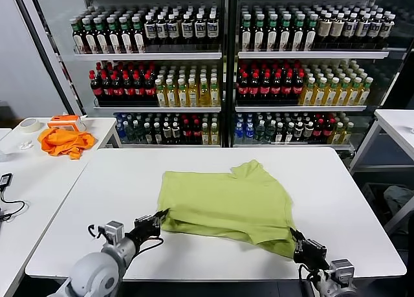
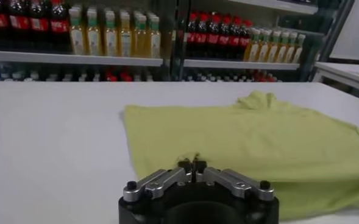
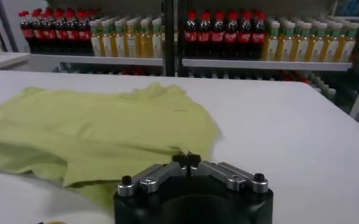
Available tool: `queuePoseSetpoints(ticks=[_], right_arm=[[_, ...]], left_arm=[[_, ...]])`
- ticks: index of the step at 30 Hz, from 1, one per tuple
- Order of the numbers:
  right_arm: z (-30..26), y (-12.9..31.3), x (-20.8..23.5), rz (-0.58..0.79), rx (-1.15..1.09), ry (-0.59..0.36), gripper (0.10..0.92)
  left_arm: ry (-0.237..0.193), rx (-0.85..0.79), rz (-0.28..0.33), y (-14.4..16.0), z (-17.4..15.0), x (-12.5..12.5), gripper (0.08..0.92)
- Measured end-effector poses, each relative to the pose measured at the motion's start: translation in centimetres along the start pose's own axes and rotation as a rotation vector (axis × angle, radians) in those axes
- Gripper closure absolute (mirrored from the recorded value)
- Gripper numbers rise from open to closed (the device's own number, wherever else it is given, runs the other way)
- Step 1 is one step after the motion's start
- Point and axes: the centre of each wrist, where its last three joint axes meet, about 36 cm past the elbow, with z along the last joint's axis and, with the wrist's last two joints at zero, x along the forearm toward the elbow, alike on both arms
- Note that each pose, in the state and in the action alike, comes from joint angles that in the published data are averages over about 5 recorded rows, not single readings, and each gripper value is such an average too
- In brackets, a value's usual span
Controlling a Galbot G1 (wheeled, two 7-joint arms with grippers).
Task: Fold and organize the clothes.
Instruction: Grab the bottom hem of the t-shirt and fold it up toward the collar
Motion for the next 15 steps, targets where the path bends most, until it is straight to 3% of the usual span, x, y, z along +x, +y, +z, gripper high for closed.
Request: queuePoseSetpoints(ticks=[15], right_arm=[[1.2,0.1,-1.8,-0.01,-0.02,-0.004,0.913]], left_arm=[[0.015,-0.03,-0.01,2.0,-1.0,-3.2,0.914]])
